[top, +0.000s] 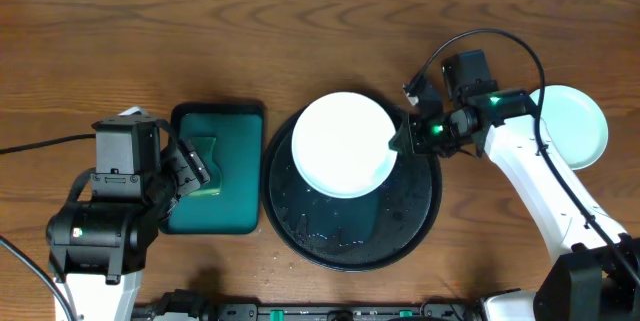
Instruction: Clean dirty plates on tray and stack at the side
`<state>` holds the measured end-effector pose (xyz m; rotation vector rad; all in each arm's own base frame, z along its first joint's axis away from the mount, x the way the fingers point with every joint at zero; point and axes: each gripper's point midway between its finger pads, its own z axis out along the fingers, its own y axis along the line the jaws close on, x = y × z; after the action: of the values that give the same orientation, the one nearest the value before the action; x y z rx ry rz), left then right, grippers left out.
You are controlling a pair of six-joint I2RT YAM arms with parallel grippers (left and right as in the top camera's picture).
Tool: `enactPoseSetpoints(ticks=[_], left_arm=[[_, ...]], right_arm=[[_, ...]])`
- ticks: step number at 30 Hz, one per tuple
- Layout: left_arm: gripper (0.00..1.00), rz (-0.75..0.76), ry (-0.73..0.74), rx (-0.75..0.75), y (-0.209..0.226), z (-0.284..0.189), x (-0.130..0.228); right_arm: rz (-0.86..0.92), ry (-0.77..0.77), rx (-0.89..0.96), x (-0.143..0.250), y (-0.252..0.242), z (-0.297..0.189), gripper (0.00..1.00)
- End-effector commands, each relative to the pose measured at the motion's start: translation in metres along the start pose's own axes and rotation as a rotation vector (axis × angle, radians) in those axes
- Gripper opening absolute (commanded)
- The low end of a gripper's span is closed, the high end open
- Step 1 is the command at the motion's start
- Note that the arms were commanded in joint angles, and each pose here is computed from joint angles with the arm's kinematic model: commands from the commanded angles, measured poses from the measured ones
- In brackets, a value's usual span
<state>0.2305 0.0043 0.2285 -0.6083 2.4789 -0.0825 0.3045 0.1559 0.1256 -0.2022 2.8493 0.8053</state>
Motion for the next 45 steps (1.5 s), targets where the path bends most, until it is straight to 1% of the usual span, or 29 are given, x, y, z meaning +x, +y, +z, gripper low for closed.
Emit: enactPoseSetpoints(ticks=[1, 7, 14, 17, 23, 34, 39, 45], left_arm=[[0.80, -0.001, 0.016, -0.005, 0.001, 0.003, 0.004], [0.80, -0.001, 0.018, -0.006, 0.001, 0.003, 0.004], [0.80, -0.001, 0.018, -0.007, 0.001, 0.003, 0.004], [0.80, -0.001, 0.018, -0.007, 0.001, 0.003, 0.004], [0.80, -0.001, 0.018, -0.007, 0.001, 0.003, 0.004], [0.80, -0.001, 0.018, -0.007, 0.001, 0.003, 0.004], [0.80, -0.001, 0.018, -0.007, 0.001, 0.003, 0.004], [0.80, -0.001, 0.018, -0.007, 0.001, 0.003, 0.004]], right_arm=[[0.011, -0.042, 0.146, -0.006, -0.022, -0.005, 0.02], [-0.028, -0.064, 0.275, -0.007, -0.035, -0.016, 0.02], [-0.116, -0.141, 0.400, -0.011, -0.019, -0.051, 0.01], [-0.192, -0.158, 0.493, -0.009, -0.014, -0.066, 0.01], [-0.312, -0.241, 0.656, -0.012, 0.006, -0.093, 0.01], [-0.447, -0.333, 0.967, -0.019, 0.017, -0.142, 0.01], [-0.556, -0.391, 1.153, -0.026, 0.027, -0.165, 0.01], [-0.743, -0.442, 1.345, -0.027, 0.056, -0.185, 0.01]])
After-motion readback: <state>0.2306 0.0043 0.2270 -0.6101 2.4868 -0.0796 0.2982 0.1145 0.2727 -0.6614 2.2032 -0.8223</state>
